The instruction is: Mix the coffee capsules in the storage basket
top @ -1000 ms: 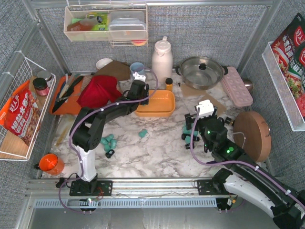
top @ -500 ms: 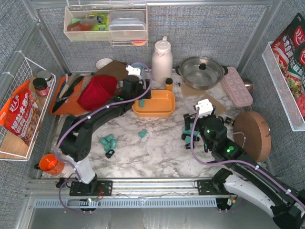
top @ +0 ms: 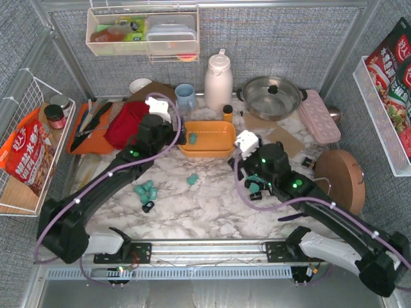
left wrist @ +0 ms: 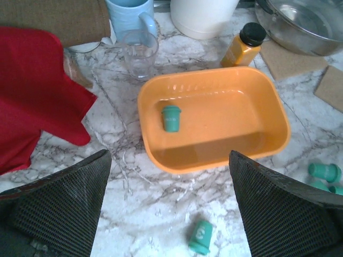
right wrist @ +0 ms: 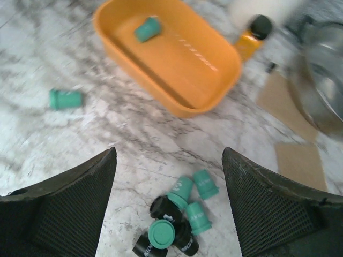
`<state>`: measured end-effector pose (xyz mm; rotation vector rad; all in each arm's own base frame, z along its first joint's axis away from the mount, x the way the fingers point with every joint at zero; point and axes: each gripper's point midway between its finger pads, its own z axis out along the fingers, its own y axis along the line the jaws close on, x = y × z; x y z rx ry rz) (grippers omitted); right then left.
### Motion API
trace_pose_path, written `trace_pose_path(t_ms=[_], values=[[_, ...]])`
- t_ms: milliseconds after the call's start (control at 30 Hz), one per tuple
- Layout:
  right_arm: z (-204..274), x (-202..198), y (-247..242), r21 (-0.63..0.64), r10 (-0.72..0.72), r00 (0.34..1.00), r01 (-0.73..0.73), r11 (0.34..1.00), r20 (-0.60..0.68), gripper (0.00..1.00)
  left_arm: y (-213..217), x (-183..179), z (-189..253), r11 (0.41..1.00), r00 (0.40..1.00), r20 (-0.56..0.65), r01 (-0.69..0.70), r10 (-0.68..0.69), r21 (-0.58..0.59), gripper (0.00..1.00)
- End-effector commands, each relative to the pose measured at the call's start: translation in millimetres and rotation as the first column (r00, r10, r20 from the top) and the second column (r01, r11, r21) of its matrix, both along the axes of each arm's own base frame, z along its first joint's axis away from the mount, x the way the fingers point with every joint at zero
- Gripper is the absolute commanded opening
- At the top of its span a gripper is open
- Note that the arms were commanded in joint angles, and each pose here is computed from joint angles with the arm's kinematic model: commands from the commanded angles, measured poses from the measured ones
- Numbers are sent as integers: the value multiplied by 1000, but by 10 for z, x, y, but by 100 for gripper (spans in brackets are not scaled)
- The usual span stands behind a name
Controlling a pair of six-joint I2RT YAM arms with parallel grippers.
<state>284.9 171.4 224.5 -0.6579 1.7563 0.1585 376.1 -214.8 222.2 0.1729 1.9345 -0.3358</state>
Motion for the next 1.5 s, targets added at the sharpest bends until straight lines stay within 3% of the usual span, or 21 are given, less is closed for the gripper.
trace_pose_path(t_ms=[0, 133, 367, 533, 833, 1100, 1467], values=[[-319, -262, 500, -138, 393, 909, -411, 901, -137, 84, 110, -322, -43, 999, 997, -76, 35, -34, 9, 99], [-625, -512, 845, -233, 647, 718, -696, 679, -259, 84, 364, -562, 67, 1000, 999, -54, 4, -3, 31, 99], [-910, -279, 1312, -281, 721, 570, -822, 496, -395, 83, 839, -893, 346, 994, 994, 48, -103, 102, 30, 99], [-1149, -34, 1481, -316, 713, 491, -870, 377, -501, 73, 1018, -1052, 400, 992, 989, 100, -116, 111, 48, 99], [-1469, 182, 1654, -321, 691, 399, -914, 247, -602, 68, 1227, -1166, 516, 985, 960, 219, -174, 172, -12, 99], [-1692, 171, 1714, -304, 671, 312, -943, 134, -673, 64, 1361, -1184, 500, 973, 943, 243, -230, 226, -12, 99], [-1904, 156, 1733, -310, 645, 291, -947, 87, -707, 55, 1450, -1198, 529, 962, 928, 260, -271, 267, -24, 99]])
